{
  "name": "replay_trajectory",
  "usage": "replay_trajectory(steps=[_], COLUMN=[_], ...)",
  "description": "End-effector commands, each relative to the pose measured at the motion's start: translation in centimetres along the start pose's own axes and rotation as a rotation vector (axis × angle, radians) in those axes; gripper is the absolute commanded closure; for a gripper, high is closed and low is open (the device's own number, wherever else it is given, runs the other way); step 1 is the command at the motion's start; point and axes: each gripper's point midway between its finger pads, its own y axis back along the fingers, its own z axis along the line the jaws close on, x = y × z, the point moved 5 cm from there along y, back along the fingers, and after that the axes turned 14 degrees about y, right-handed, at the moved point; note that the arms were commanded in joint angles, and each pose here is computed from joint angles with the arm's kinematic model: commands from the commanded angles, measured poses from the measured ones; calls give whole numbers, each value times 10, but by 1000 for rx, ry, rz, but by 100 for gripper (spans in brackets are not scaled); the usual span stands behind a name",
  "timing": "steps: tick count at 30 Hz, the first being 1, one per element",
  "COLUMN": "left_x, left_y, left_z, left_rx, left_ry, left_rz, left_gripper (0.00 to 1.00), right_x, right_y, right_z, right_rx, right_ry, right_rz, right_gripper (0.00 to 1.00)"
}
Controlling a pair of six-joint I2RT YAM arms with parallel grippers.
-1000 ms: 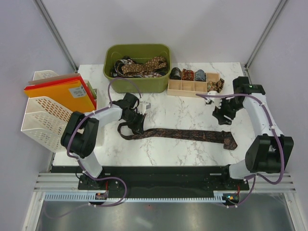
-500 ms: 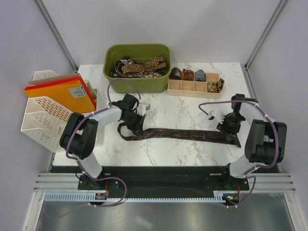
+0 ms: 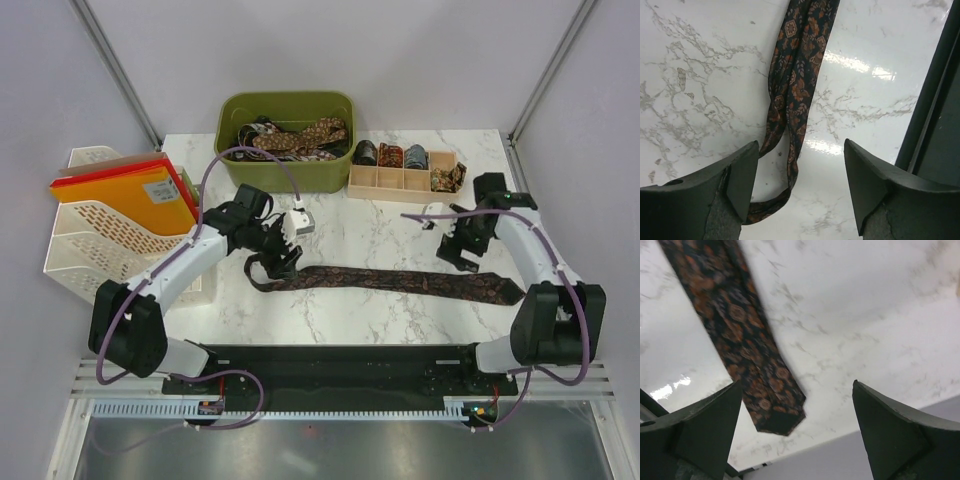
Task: Roll the ties
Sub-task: Flatten out the tie at the center of the board.
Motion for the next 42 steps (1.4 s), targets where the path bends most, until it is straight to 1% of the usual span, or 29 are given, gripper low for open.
replay_trajectory(steps=[1, 2, 3, 6, 8, 9, 10, 11, 12, 13, 14, 15, 16, 17, 18, 20, 21, 23, 25, 29, 32, 35, 37, 38, 39, 41, 42], left_x=[19, 22, 22, 28, 25, 24, 24, 31, 32, 39, 41, 39, 38, 38, 35, 34, 32, 37, 48, 63, 72, 77, 74, 76, 70, 66, 63], left_y=[5, 5, 6, 6, 11, 13, 14, 19, 20, 22, 22, 23, 22, 24, 24, 20, 18, 12, 9, 5, 5, 9, 10, 11, 14, 12, 15], left_z=[11, 14, 16, 29, 43, 48, 55, 63, 69, 76, 80, 84, 85, 90, 92, 95, 95, 97, 100, 104, 99, 95, 92, 89, 89, 86, 85], left_rx=[18, 13, 10, -12, -47, -49, -40, -45, -41, -43, -40, -28, -12, -10, -1, 23, 37, 68, 104, 174, 215, 226, 222, 237, 222, 227, 217], left_ry=[-327, -366, -457, -558, -561, -591, -610, -618, -692, -710, -740, -816, -842, -858, -910, -945, -992, -1020, -1057, -1036, -1040, -1037, -989, -954, -910, -835, -769], left_rz=[115, 128, 133, 166, 184, 193, 213, 255, 280, 308, 313, 308, 290, 276, 263, 250, 252, 263, 328, 407, 432, 448, 429, 428, 418, 386, 385], left_gripper=[23, 23, 23, 23, 26, 27, 27, 27, 26, 26, 24, 17, 5, 2, 0, 0, 0, 0, 0, 0, 1, 5, 14, 20, 34, 47, 56], right_x=[-32, -31, -34, -30, -25, -21, -19, -16, -15, -13, -13, -13, -13, -13, -12, -13, -12, -11, -8, -6, -3, 1, 3, 5, 6, 8, 10], right_y=[-28, -37, -42, -57, -68, -71, -77, -80, -83, -86, -88, -89, -90, -90, -90, -89, -89, -90, -91, -91, -91, -92, -91, -91, -90, -89, -88], right_z=[28, 36, 39, 41, 41, 41, 41, 45, 45, 48, 47, 48, 47, 47, 47, 46, 47, 47, 47, 46, 46, 47, 46, 46, 46, 47, 47], right_rx=[-23, -40, -47, -42, -48, -49, -58, -73, -80, -95, -100, -107, -109, -111, -113, -118, -124, -135, -147, -151, -162, -170, -171, -171, -171, -175, -175], right_ry=[41, 43, 57, 55, 62, 65, 70, 81, 85, 81, 84, 86, 85, 88, 89, 93, 97, 94, 94, 92, 91, 88, 84, 84, 80, 75, 74], right_rz=[-62, -46, -43, -7, 20, 45, 56, 65, 71, 77, 78, 77, 81, 81, 82, 81, 84, 90, 95, 99, 105, 112, 117, 117, 117, 117, 120], right_gripper=[2, 2, 2, 2, 2, 4, 4, 5, 6, 7, 8, 9, 9, 11, 12, 16, 17, 18, 20, 23, 25, 26, 27, 29, 30, 33, 34])
